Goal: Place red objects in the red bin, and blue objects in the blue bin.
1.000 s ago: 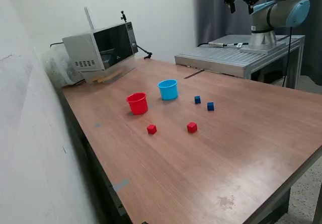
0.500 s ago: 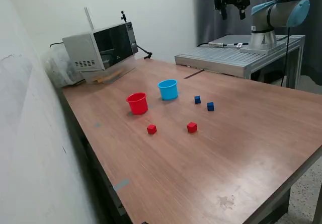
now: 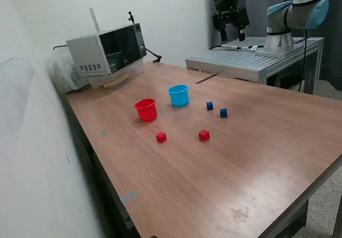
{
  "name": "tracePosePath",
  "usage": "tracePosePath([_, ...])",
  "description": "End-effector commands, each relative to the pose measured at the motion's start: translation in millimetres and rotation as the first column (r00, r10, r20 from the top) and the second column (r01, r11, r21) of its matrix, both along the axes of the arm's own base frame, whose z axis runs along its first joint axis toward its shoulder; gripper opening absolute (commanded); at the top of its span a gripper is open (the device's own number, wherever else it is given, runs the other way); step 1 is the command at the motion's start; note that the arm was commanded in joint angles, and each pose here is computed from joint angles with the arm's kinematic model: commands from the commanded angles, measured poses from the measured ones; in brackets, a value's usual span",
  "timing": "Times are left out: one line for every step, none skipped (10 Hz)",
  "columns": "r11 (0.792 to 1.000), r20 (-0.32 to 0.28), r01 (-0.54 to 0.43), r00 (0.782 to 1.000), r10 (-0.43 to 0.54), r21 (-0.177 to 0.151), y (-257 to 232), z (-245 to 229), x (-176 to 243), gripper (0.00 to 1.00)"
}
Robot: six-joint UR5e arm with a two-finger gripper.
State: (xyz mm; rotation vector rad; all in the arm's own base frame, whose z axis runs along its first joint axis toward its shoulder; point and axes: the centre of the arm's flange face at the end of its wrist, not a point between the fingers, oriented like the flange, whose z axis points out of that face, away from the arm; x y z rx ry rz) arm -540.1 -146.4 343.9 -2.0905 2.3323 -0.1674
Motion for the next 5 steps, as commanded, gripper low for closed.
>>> tracePosePath([0.997,-0.015,0.083,0.996,-0.083,0.001,6.0,-43.6,-32.1,1.0])
tracePosePath([0.986,-0.018,0.166,0.986,-0.166,0.006,6.2,-52.5,-36.4,1.0])
tracePosePath([0.972,-0.026,0.234,0.972,-0.233,0.007,12.4,-58.5,-39.9,1.0])
tracePosePath([0.96,-0.006,0.281,0.96,-0.281,0.014,13.3,-69.6,-38.4,1.0])
tracePosePath([0.955,0.021,0.297,0.955,-0.297,0.025,13.5,-87.3,-42.4,1.0])
